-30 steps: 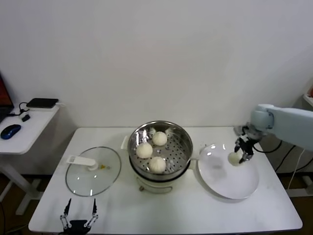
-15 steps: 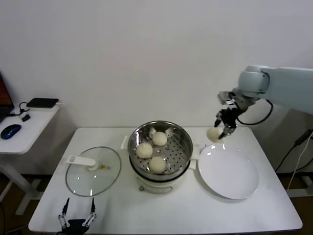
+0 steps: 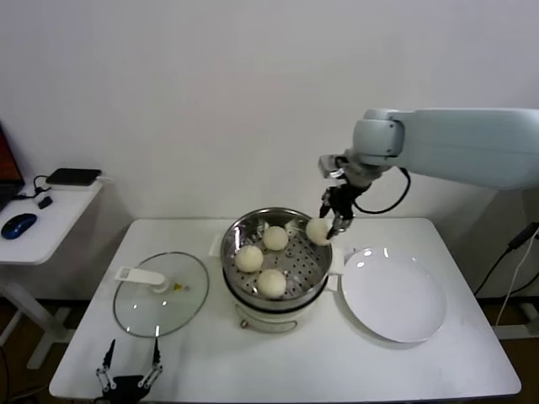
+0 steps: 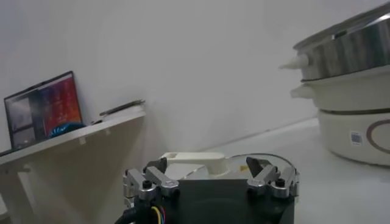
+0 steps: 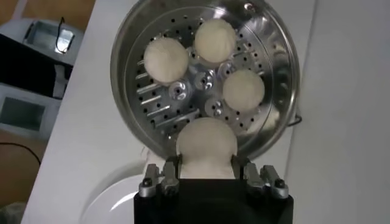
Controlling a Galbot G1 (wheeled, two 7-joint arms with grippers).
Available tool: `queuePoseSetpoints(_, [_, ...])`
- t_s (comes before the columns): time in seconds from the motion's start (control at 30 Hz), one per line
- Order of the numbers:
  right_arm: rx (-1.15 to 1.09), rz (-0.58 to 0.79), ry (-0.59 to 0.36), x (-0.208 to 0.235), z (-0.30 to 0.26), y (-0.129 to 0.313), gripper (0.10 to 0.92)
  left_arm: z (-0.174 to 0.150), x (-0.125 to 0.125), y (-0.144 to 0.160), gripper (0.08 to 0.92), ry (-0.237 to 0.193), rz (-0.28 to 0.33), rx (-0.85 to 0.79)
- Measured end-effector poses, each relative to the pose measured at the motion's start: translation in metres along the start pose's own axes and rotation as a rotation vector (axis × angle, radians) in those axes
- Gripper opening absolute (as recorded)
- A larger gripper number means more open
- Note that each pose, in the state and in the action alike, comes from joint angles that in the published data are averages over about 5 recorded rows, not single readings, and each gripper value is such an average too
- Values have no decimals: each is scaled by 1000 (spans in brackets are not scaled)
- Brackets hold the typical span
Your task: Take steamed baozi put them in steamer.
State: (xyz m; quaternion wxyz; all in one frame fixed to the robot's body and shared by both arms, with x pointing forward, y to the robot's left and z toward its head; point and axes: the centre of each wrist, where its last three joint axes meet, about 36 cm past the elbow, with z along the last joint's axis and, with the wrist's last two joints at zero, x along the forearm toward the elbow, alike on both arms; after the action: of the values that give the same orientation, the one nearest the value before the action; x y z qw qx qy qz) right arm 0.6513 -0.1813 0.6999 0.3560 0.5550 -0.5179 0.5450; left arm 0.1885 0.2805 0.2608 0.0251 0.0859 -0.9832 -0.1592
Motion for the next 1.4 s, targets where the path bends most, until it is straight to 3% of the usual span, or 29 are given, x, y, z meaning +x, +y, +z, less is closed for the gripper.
queuePoseSetpoints(0.43, [-3,-19,2,-70,-7,3,582,3,0,0,823,4,-3,3])
queuePoseSetpoints(0.8, [4,-27,-13,-103,-17,8,590,3,-1,-1,823,4,-2,4])
queuePoseSetpoints(1.07, [-19,-6,-30,-96,-12,5,795,1,-1,-1,823,-1,-2,5])
queuePoseSetpoints(1.4, [-103,116,-133,-40,7,3,823,-2,0,0,823,-6,-4,7])
